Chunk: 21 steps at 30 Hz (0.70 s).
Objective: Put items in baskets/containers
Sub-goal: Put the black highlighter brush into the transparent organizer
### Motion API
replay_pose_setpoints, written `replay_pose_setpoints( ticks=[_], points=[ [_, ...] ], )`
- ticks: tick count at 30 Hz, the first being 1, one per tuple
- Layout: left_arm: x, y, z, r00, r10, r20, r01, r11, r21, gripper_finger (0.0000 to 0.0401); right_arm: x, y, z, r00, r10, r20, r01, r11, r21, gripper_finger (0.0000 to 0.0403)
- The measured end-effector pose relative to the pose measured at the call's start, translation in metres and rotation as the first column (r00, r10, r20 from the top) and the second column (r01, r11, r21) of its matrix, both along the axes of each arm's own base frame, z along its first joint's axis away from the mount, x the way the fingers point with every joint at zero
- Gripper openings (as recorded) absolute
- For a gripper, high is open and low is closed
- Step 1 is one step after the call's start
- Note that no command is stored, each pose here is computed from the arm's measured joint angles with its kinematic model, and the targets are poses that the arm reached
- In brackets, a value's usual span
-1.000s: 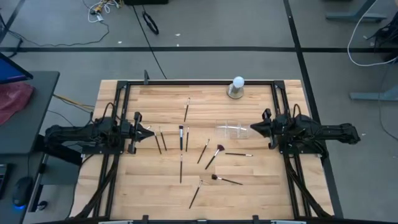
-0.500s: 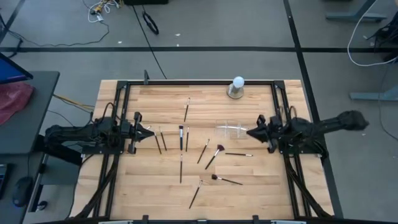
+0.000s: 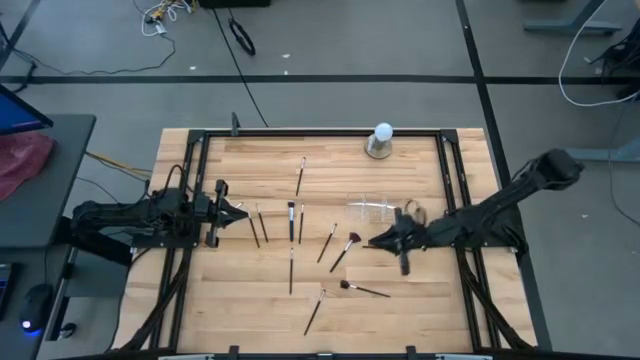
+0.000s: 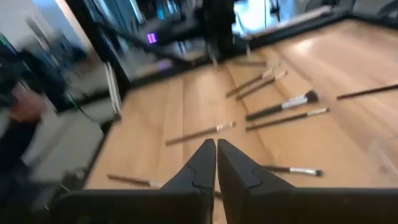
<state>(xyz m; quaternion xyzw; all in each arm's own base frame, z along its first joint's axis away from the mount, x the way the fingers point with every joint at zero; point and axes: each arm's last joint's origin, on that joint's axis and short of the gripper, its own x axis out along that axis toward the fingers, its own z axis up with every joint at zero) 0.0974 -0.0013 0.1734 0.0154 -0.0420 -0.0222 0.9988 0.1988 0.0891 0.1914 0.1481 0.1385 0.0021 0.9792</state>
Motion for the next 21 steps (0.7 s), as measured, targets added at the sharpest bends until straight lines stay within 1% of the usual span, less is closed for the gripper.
replay_pose_setpoints(
  ticks=[2, 3, 5, 7, 9, 11, 14, 15, 17, 19, 21],
  points=[
    [0.000, 0.000, 0.000, 1.000, 0.000, 0.000, 0.000, 1.000, 0.000, 0.0026, 0.014, 0.009, 0.000, 0.997, 0.000, -0.079, -0.002, 1.000, -0.022, 0.0021],
    [0.000, 0.000, 0.000, 1.000, 0.000, 0.000, 0.000, 1.000, 0.000, 0.0025, 0.020, 0.012, -0.001, 0.993, -0.013, -0.120, 0.013, 1.000, -0.002, 0.0023],
    [0.000, 0.000, 0.000, 1.000, 0.000, 0.000, 0.000, 1.000, 0.000, 0.0025, 0.032, 0.017, -0.003, 0.980, -0.048, -0.194, 0.063, 0.995, 0.073, 0.0032],
    [0.000, 0.000, 0.000, 1.000, 0.000, 0.001, 0.000, 1.000, 0.000, 0.0025, 0.042, 0.020, -0.006, 0.962, -0.058, -0.268, 0.107, 0.979, 0.172, 0.0051],
    [0.000, 0.000, 0.000, 1.000, 0.001, 0.000, -0.001, 1.000, 0.000, 0.0025, 0.051, 0.022, -0.011, 0.941, -0.029, -0.336, 0.122, 0.958, 0.258, 0.0079],
    [0.000, 0.000, 0.000, 1.000, 0.000, -0.001, 0.000, 1.000, 0.000, 0.0025, 0.061, 0.025, -0.016, 0.925, 0.005, -0.380, 0.128, 0.938, 0.323, 0.0115],
    [0.000, 0.000, 0.000, 1.000, 0.000, -0.004, 0.000, 1.000, -0.005, 0.0025, 0.078, 0.026, -0.022, 0.895, 0.021, -0.445, 0.170, 0.908, 0.384, 0.0171],
    [0.000, 0.000, -0.001, 1.000, -0.001, -0.007, 0.001, 1.000, -0.019, 0.0025, 0.084, 0.026, -0.024, 0.878, 0.014, -0.478, 0.200, 0.897, 0.393, 0.0187],
    [0.000, 0.000, 0.000, 1.000, -0.003, -0.007, 0.002, 0.999, -0.034, 0.0025, 0.095, 0.027, -0.027, 0.826, -0.020, -0.563, 0.274, 0.887, 0.372, 0.0209],
    [0.000, 0.000, -0.001, 1.000, -0.004, -0.007, 0.003, 0.999, -0.044, 0.0025, 0.105, 0.028, -0.028, 0.762, -0.073, -0.643, 0.353, 0.880, 0.318, 0.0217],
    [0.000, 0.000, -0.001, 1.000, -0.004, -0.011, 0.003, 0.999, -0.044, 0.0025, 0.113, 0.029, -0.028, 0.693, -0.159, -0.703, 0.436, 0.870, 0.232, 0.0216]
  ],
)
